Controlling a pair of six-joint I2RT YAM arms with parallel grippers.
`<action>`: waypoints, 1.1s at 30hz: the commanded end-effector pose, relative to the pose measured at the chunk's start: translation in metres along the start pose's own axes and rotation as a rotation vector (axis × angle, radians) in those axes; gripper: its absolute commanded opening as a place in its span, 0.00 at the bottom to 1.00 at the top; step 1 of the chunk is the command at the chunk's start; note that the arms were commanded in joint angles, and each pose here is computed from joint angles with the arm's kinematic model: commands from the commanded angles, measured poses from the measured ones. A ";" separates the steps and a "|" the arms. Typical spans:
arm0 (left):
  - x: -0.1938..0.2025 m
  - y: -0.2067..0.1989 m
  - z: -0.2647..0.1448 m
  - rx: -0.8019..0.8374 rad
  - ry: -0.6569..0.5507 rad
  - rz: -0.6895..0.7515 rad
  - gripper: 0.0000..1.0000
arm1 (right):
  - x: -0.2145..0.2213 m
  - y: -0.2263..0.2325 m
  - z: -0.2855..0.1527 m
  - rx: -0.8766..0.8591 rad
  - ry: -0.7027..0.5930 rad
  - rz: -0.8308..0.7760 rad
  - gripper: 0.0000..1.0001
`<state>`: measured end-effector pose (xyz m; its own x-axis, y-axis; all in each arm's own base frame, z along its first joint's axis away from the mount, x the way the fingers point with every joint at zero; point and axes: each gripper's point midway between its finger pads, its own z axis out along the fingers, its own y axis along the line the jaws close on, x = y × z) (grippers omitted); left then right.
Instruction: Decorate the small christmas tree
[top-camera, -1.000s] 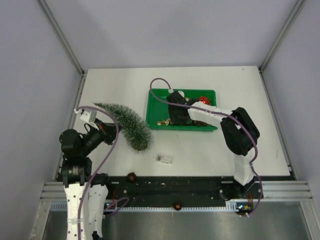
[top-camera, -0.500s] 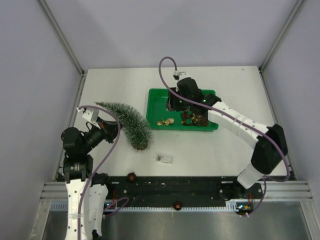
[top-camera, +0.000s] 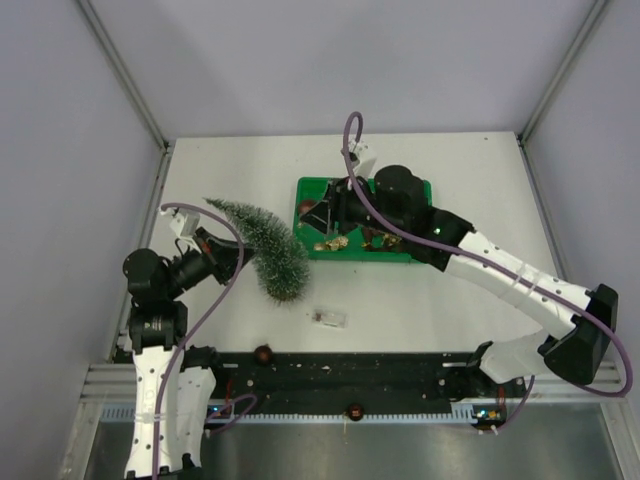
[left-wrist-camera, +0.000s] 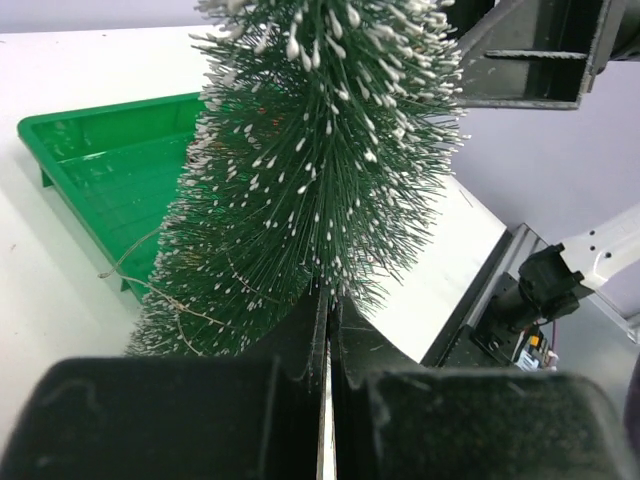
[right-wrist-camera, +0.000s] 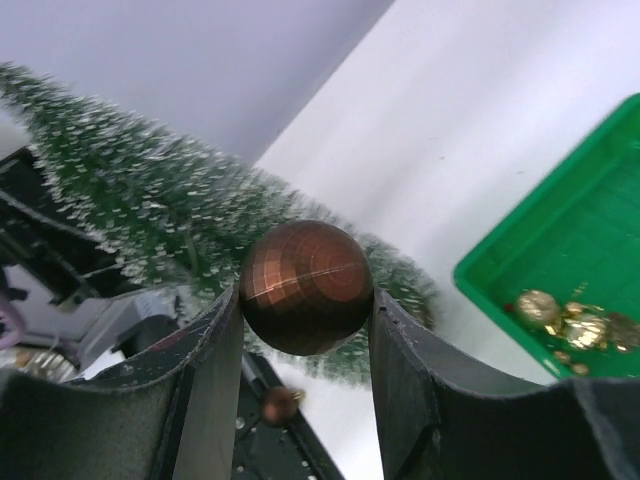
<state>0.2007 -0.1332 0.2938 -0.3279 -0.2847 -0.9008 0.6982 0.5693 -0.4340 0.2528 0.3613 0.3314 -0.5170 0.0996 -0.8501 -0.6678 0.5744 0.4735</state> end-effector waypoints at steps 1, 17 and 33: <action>-0.006 -0.015 -0.001 0.084 -0.009 0.047 0.00 | -0.022 0.055 -0.007 -0.148 -0.091 0.002 0.23; 0.009 -0.011 -0.002 0.081 0.033 0.042 0.00 | -0.020 0.078 -0.004 -0.203 -0.151 0.004 0.22; 0.020 -0.011 -0.007 0.073 0.063 0.074 0.00 | -0.004 0.056 0.012 -0.136 -0.174 0.017 0.21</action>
<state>0.1863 -0.1388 0.2821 -0.3180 -0.2099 -0.9246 0.7535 0.5359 -0.3808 0.2216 0.4034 0.3575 -0.4648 0.2255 -0.8562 -0.7315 0.4471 0.5149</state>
